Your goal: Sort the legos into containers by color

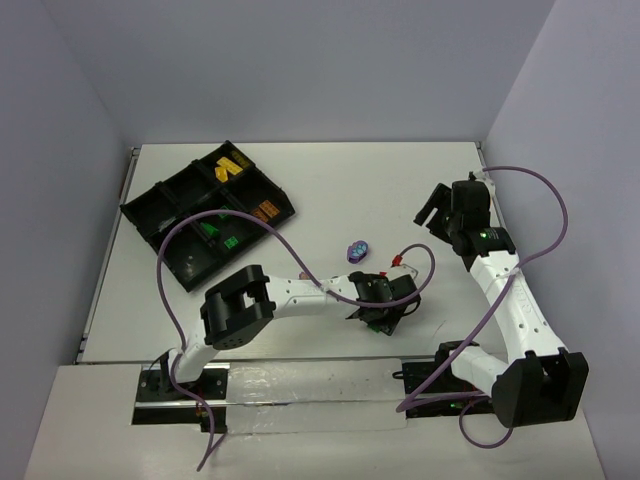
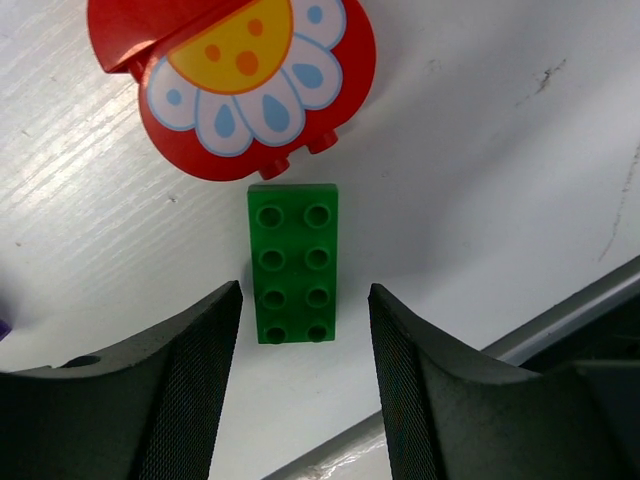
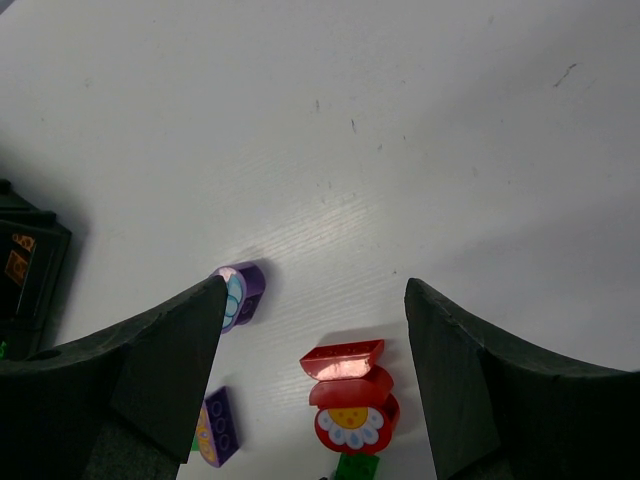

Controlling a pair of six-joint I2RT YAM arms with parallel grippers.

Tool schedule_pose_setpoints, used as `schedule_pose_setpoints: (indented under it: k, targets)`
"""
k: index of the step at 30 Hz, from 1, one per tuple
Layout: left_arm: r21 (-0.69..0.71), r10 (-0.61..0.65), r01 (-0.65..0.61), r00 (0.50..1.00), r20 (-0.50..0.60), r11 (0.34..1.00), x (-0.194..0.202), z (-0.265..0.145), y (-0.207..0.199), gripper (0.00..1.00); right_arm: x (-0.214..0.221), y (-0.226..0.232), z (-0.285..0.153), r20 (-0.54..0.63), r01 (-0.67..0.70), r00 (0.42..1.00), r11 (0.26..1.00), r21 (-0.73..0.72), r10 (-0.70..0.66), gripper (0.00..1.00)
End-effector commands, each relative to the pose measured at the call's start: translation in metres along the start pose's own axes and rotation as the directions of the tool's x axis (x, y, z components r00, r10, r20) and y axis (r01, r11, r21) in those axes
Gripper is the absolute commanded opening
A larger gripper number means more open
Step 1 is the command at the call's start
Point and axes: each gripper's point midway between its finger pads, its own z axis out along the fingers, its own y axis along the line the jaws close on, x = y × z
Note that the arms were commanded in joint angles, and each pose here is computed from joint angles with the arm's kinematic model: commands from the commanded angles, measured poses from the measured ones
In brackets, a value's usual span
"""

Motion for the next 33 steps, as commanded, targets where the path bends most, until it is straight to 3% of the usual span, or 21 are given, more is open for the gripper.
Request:
schedule_pose_setpoints:
  k: [1,12,15,17,20,27,33]
  targets:
    - [-0.044,0.032,-0.031,0.999,0.022,0.999,-0.01,-0.001,0.0,0.65,-0.027,0.012,-0.012,0.085,0.004,0.996,0.999,-0.047,0.0,0.79]
    - [-0.102,0.053,-0.053,0.999,0.002,0.993,-0.002,0.006,0.006,0.58,-0.026,0.017,-0.008,0.078,0.014,0.997,0.997,-0.069,-0.008,0.79]
    - [-0.117,0.049,-0.048,0.999,0.005,0.992,-0.002,0.004,0.01,0.43,-0.029,0.017,-0.01,0.085,0.02,0.996,0.998,-0.067,-0.014,0.79]
    - [-0.127,0.049,-0.047,0.999,0.012,0.991,-0.003,0.001,0.013,0.22,-0.032,0.019,-0.014,0.096,0.02,0.995,0.997,-0.074,-0.013,0.79]
    - [-0.154,0.048,-0.041,0.998,0.04,0.987,-0.008,-0.004,0.022,0.0,-0.036,0.023,-0.017,0.103,0.024,0.995,0.996,-0.089,-0.014,0.79]
    - [-0.213,0.038,-0.013,0.993,0.111,0.977,-0.025,-0.031,0.041,0.0,-0.04,0.026,-0.022,0.111,0.033,0.994,0.994,-0.101,-0.021,0.79]
    - [-0.224,-0.024,0.078,0.972,0.235,0.971,-0.055,-0.081,0.085,0.0,-0.044,0.03,-0.025,0.123,0.033,0.992,0.992,-0.118,-0.018,0.79]
